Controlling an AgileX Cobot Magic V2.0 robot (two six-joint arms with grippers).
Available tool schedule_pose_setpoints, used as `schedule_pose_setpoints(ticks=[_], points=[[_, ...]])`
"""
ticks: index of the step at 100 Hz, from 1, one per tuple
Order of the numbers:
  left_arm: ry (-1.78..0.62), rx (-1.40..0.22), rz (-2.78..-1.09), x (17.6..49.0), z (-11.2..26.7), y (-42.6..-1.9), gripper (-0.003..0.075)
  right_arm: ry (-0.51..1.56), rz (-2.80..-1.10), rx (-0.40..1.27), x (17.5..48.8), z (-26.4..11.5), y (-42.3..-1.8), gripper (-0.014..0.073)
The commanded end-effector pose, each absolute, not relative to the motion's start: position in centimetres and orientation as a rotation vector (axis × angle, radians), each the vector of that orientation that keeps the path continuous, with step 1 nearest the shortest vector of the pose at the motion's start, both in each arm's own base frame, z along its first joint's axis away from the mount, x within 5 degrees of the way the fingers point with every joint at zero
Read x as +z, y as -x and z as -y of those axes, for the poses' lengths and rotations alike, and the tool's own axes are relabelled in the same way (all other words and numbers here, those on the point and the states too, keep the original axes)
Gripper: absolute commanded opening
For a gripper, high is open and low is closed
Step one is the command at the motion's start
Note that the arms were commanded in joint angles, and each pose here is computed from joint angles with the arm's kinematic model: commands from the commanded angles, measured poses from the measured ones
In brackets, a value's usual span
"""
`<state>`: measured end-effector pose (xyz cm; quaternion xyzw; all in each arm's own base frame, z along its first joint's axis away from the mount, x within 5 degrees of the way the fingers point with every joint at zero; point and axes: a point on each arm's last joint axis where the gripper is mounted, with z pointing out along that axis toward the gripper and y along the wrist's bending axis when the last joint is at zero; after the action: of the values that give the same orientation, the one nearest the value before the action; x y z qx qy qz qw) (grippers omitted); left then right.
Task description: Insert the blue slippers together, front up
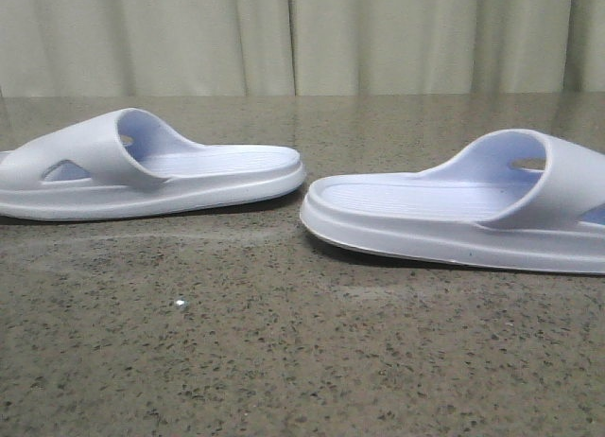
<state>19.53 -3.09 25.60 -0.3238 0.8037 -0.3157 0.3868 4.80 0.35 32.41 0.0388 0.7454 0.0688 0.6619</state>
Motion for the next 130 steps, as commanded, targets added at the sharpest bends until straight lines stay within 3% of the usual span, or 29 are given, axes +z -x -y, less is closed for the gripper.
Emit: schedule_pose_setpoints(ticks=[1, 45, 114, 130], points=[[0.861, -0.832, -1.985, 26.9, 3.0, -20.5, 0.0529, -0.091, -1.595, 0.15, 34.0, -0.3, -4.9, 0.0465], [0.923, -0.902, -2.078, 25.5, 3.8, -22.0, 0.0529, -0.094, -1.592, 0.158, 34.1, -0.3, -4.9, 0.0465], [0.929, -1.171, -2.204, 22.8, 5.9, -23.7, 0.0527, -0.102, -1.59, 0.178, 34.1, -0.4, -4.9, 0.0465], [0.927, -1.176, -2.206, 22.8, 5.9, -23.6, 0.0419, -0.102, -1.59, 0.179, 34.1, -0.4, -4.9, 0.0465]])
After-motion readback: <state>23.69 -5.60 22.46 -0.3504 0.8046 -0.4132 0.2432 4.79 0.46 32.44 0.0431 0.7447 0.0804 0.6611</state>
